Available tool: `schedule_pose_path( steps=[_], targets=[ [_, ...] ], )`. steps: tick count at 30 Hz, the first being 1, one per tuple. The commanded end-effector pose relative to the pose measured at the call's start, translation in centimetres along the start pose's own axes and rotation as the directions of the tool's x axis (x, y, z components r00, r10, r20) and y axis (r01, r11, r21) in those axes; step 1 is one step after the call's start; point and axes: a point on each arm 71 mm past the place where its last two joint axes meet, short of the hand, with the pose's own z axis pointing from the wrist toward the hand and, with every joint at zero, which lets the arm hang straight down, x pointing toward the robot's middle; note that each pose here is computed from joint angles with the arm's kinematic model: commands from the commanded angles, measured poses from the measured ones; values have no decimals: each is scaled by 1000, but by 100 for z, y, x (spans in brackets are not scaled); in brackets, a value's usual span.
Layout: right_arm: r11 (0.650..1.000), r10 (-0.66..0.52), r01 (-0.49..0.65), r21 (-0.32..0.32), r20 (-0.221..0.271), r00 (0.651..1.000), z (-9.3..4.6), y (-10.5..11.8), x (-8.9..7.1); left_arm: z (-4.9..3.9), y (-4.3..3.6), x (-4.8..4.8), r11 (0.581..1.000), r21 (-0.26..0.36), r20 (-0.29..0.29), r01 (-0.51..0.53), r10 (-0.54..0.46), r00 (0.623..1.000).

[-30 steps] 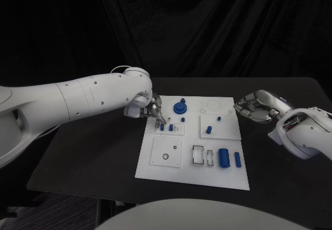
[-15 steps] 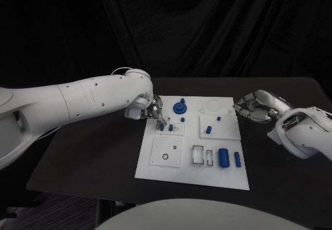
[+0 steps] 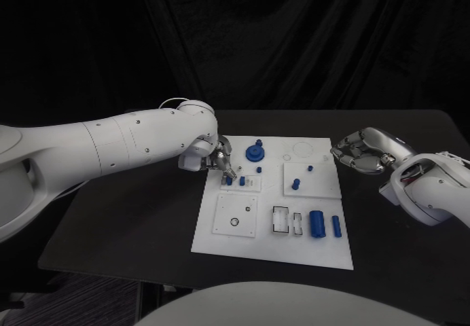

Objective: Assemble the parts on the task board

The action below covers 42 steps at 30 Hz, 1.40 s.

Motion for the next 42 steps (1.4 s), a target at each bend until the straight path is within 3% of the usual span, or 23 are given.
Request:
schedule_pose_path(
  steps=[1,15,30,35,42],
  targets=[
    [1000,-4,4,15,-6,1000,-2,-10,11,11,-22,17,1000,17,7,14,-14,1000],
    [1000,-4,4,26,-11,1000,-5,-20,14,4,11,2,998,22,63,57,-58,996],
    [999,-5,6,34,-10,1000,-15,-42,3,-91,173,17,987,57,183,148,-156,971],
    [999,-6,6,35,-8,1000,-18,-48,-1,-151,239,33,979,84,237,186,-201,951],
    [999,-6,6,35,-3,1000,-28,-57,-11,-314,355,61,948,179,375,265,-315,872]
  ],
)
